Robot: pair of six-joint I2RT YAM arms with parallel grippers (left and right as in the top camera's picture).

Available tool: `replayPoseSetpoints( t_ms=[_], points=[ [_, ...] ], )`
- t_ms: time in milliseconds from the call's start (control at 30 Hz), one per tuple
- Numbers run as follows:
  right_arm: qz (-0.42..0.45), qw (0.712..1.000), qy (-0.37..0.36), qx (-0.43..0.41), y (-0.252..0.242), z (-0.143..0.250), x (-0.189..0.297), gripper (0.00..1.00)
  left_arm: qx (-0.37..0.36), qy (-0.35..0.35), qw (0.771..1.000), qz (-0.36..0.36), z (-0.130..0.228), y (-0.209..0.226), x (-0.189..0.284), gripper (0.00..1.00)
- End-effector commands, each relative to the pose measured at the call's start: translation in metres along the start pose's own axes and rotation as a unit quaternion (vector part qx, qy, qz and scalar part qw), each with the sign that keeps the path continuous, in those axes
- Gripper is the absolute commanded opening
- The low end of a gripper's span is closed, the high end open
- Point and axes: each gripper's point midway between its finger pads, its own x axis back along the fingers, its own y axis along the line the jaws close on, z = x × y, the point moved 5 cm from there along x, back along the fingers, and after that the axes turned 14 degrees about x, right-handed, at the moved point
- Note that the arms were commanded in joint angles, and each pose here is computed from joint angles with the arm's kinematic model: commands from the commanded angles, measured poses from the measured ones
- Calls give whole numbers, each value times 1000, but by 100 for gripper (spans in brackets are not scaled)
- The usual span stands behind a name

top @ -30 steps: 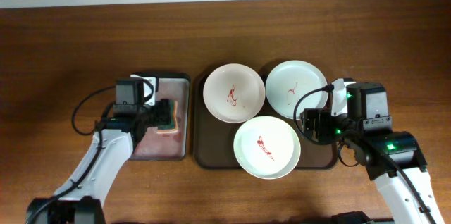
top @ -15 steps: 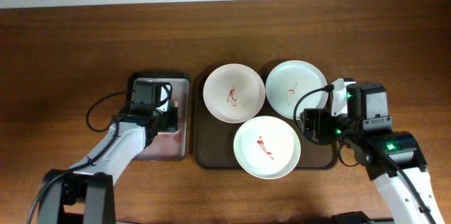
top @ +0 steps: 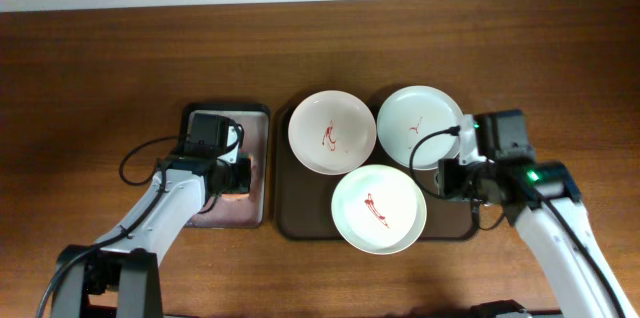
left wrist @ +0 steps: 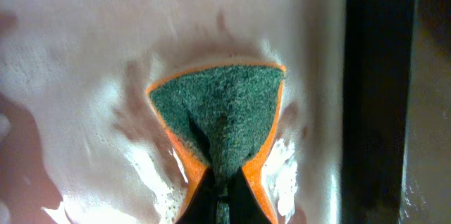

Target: Clean dirty plates on tray and stack at the side

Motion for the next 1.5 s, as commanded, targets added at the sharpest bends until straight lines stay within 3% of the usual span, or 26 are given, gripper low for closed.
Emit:
replayPoseSetpoints(
  t_ms=[0,167,267,433,533,667,833,1100,1200,1467],
  points=[
    [-25,998,54,-1,4,0,-27,39,27,13,999,23,1,-7,9,0],
    [-56,989,134,1,5,10,-72,36,28,22,999,21,5,-6,9,0],
    [-94,981,168,4,11,16,-97,23,28,22,999,22,5,-7,9,0],
    [-110,975,192,-3,13,22,-112,20,28,22,999,22,5,-7,9,0],
    [-110,975,192,-4,14,22,-112,8,28,22,999,22,5,-7,9,0],
    [-110,975,192,-4,14,22,-112,4,28,22,999,22,5,-7,9,0],
    [-110,975,193,-4,14,23,-111,4,26,-2,999,28,-8,-10,19,0],
    [-110,974,195,-4,14,23,-111,4,44,-149,986,57,-57,-21,88,0],
    [-110,974,196,-5,14,23,-111,4,85,-170,979,72,-59,-21,104,0],
    [-111,974,199,-5,14,25,-110,4,82,-217,969,80,-77,-15,115,0]
  ],
)
